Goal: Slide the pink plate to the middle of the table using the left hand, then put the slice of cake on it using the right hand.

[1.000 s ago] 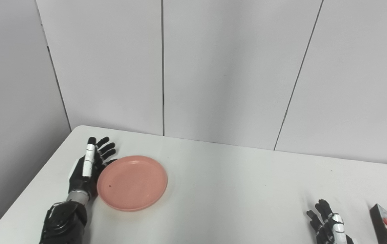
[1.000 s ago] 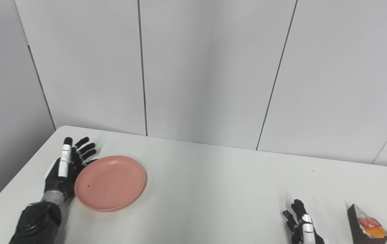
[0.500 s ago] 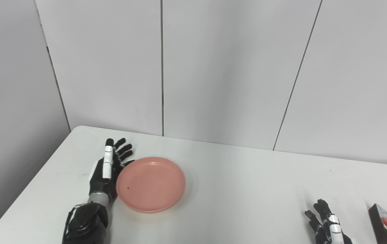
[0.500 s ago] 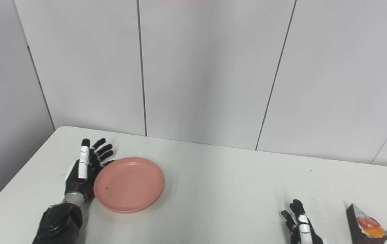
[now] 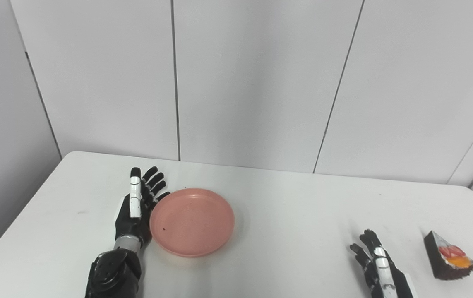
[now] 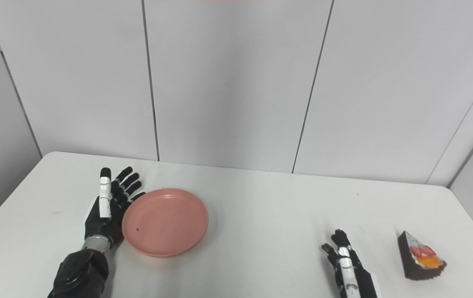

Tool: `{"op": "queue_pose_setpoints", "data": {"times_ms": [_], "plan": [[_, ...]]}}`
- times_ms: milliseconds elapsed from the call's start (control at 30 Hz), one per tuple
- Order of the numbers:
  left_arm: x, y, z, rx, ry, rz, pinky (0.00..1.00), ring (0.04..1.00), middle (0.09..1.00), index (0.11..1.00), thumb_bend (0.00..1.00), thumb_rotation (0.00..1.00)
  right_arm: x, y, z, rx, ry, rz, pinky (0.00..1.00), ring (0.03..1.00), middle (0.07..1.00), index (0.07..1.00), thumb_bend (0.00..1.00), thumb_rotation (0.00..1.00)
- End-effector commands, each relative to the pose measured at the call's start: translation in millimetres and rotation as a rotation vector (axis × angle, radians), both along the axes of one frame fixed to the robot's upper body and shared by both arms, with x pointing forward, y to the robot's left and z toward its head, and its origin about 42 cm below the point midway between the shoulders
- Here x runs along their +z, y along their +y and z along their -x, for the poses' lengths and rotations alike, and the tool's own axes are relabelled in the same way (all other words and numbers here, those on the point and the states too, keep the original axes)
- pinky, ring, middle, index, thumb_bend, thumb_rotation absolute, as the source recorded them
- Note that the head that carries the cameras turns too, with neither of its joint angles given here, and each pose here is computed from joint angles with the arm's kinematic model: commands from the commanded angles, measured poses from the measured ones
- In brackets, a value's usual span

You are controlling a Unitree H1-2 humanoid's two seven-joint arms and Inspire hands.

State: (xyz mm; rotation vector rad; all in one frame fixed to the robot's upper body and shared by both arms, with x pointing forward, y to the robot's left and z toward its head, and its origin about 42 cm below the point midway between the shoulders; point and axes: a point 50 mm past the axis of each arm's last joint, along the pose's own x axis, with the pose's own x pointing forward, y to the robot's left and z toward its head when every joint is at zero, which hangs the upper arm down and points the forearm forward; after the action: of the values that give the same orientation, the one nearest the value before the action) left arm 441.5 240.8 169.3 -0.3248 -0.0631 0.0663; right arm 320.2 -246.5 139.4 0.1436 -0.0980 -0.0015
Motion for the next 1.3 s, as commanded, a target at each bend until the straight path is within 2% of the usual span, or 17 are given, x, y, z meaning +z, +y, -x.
{"op": "queue_pose_setpoints", "data": {"times_ms": [0,233,367,500,633,800,1133,1267], "plan": [[0.2,-9.5,0.2,-0.021,0.018,-0.001,0.81,0.897,0.876,0.843,0.79,0.99,1.6,12.6,1.6,0.028,0.016,-0.006,0.95,0.864,0.926,0.903,0.80,0.83],[1.7,-36.0,2.4,-0.104,0.031,0.007,0.84,0.904,0.876,0.840,0.78,0.99,6.2,27.9,4.4,0.014,0.023,0.013,0.92,0.854,0.915,0.893,0.80,0.83],[4.9,-47.2,7.6,-0.117,0.045,0.005,0.83,0.897,0.866,0.824,0.78,0.98,9.6,34.8,5.9,0.013,0.024,0.032,0.92,0.851,0.913,0.893,0.78,0.83],[6.6,-57.6,13.3,-0.136,0.052,-0.010,0.86,0.906,0.877,0.820,0.77,0.98,11.3,38.0,5.7,0.017,0.019,0.052,0.92,0.852,0.919,0.906,0.79,0.85],[3.7,-68.7,16.1,-0.126,0.057,-0.027,0.83,0.896,0.855,0.771,0.75,0.93,11.8,38.4,5.7,0.008,0.019,0.057,0.93,0.850,0.924,0.929,0.75,0.84],[1.0,-80.9,16.9,-0.136,0.028,-0.047,0.83,0.882,0.837,0.776,0.74,0.91,10.4,39.0,6.0,-0.006,0.012,0.051,0.91,0.840,0.917,0.930,0.73,0.81],[-11.0,-83.5,10.7,-0.148,0.002,-0.072,0.88,0.892,0.853,0.772,0.75,0.88,7.9,46.0,5.0,-0.021,0.012,0.075,0.88,0.832,0.906,0.928,0.68,0.79],[-16.7,-81.3,8.1,-0.150,-0.012,-0.092,0.91,0.903,0.870,0.786,0.77,0.88,6.1,48.6,3.8,-0.030,0.010,0.092,0.87,0.826,0.902,0.934,0.65,0.81]]}}
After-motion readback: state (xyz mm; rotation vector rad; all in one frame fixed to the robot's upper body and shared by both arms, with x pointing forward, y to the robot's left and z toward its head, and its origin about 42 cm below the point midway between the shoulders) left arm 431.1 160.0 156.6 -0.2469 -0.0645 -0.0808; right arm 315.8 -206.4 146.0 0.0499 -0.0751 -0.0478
